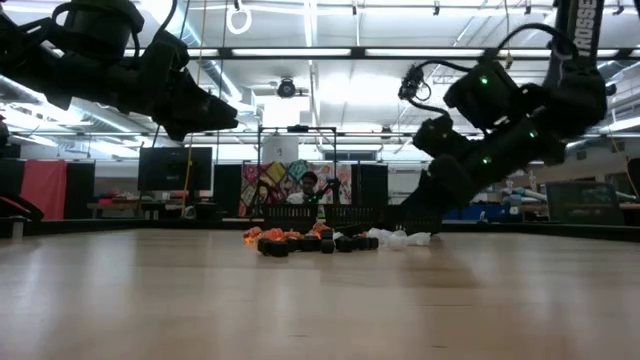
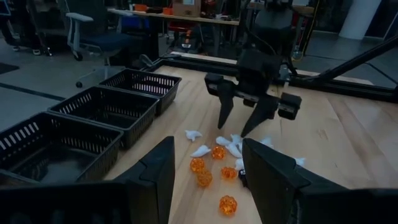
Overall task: Sort game pieces by color
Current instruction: Put the white game piece into the right black basket
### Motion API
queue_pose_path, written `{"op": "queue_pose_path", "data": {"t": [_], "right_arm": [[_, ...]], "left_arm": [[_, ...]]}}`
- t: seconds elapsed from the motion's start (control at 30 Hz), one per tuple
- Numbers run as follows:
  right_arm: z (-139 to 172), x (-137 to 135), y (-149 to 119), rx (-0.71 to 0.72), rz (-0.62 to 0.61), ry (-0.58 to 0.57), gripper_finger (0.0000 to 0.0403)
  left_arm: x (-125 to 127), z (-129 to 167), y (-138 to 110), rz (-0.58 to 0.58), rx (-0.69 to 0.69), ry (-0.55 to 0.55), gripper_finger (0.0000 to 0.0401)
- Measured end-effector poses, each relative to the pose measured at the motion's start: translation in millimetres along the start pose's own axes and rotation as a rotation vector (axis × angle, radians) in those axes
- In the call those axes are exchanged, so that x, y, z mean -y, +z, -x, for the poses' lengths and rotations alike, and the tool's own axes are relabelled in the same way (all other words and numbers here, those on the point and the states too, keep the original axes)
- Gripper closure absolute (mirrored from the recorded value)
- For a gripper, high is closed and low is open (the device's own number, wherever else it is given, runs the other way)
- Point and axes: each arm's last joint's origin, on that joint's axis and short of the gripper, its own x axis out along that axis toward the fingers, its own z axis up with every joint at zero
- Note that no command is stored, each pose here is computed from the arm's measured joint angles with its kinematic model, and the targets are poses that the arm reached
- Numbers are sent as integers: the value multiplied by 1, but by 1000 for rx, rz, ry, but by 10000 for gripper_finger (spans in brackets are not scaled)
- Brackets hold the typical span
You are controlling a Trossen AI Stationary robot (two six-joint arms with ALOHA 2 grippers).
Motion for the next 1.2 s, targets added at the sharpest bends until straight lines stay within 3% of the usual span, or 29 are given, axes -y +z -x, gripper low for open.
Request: {"op": "queue_pose_path", "data": {"t": [0.17,0.53,0.97,1.2], "right_arm": [[-2,0,-12,45,10,20,176],[-23,-1,-28,77,31,112,205],[9,11,-38,29,99,65,234],[10,10,-41,20,87,64,251]], "left_arm": [[0,0,0,-13,1,0,234],[0,0,1,-17,14,-1,234],[0,0,1,-15,10,0,234],[0,0,2,-14,17,-1,234]]}}
